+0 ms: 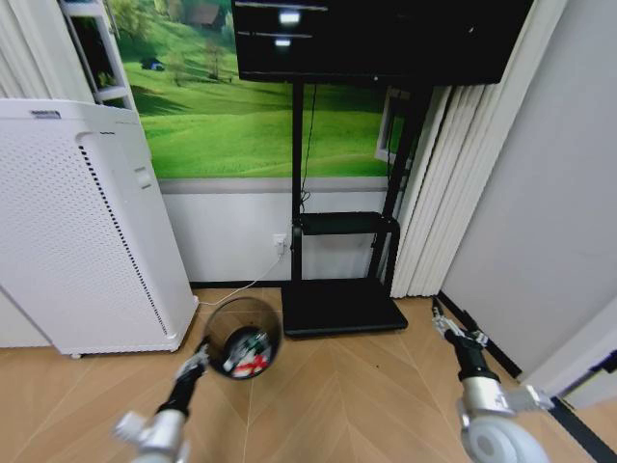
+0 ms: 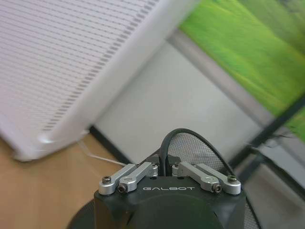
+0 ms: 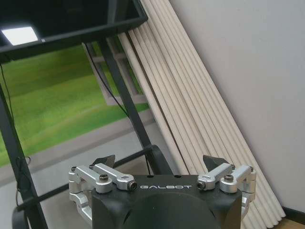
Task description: Pick up the trash bin and place the garbage on the floor into it.
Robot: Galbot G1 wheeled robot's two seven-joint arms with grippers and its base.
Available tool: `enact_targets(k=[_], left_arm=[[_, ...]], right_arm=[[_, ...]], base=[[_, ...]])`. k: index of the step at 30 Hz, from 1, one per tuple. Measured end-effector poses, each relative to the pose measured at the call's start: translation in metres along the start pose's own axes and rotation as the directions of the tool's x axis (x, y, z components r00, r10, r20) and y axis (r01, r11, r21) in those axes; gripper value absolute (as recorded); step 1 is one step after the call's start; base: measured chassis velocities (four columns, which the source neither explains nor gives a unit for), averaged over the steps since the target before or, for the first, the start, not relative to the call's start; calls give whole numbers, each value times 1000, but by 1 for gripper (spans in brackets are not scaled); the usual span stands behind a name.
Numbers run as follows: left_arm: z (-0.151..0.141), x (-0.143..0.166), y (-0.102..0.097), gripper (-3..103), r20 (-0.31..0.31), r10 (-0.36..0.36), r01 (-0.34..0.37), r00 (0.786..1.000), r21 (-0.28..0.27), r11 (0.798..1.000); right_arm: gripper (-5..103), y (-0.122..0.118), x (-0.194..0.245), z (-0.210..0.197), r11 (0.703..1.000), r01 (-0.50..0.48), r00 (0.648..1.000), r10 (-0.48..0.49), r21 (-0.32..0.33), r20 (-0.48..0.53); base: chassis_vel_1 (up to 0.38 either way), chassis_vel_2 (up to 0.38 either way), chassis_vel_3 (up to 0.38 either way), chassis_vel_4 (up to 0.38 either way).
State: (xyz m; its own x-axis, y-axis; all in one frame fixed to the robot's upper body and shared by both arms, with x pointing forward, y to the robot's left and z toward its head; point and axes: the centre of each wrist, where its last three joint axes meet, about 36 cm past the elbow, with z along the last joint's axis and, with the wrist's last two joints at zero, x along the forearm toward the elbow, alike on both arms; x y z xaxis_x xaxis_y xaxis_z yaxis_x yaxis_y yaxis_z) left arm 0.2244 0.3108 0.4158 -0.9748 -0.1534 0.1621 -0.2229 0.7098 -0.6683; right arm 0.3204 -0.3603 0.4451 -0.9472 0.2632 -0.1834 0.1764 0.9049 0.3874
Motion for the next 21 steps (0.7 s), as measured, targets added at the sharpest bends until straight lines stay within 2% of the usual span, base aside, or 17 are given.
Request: enact_targets(k=[1,2,3,6,7,11,12,13,16,17,21], left_arm=[[-7,14,10,7,2,-66,66,998,16,998],[-10,21,14,7,6,-98,97,995,26,995],[-10,21,14,7,6,-98,97,995,26,995],[-18,42,28,7,21,-161,160,987,59,985],[-18,42,28,7,21,-161,160,987,59,985],[-21,59,47,7,52,-243,240,969,51,969],[-20,66,58,7,60,-303,300,951,46,953],[-20,66,58,7,60,-303,300,951,46,953],[-14,78,79,7,75,-432,432,899,21,902],[-14,78,79,7,75,-432,432,899,21,902],[-11,91,92,7,79,-505,507,859,0,862]], right_arm=[[100,-1,-4,2,1000,-13,1000,13,17,-19],[100,-3,-6,5,999,-18,999,19,28,-28],[100,-3,-6,5,999,-18,999,19,28,-28],[100,-6,-11,11,999,-32,998,34,40,-47],[100,-6,-11,11,999,-32,998,34,40,-47],[100,-9,-20,21,999,-42,997,44,34,-67],[100,-11,-25,27,999,-45,996,47,30,-73],[100,-11,-25,27,999,-45,996,47,30,-73],[100,-17,-37,39,997,-63,995,66,35,-79],[100,-17,-37,39,997,-63,995,66,35,-79],[100,-24,-43,48,996,-76,992,80,45,-95]], base=[[0,0,0,0],[0,0,0,0],[0,0,0,0],[0,0,0,0],[0,0,0,0],[0,0,0,0],[0,0,0,0],[0,0,0,0],[0,0,0,0],[0,0,0,0],[0,0,0,0]])
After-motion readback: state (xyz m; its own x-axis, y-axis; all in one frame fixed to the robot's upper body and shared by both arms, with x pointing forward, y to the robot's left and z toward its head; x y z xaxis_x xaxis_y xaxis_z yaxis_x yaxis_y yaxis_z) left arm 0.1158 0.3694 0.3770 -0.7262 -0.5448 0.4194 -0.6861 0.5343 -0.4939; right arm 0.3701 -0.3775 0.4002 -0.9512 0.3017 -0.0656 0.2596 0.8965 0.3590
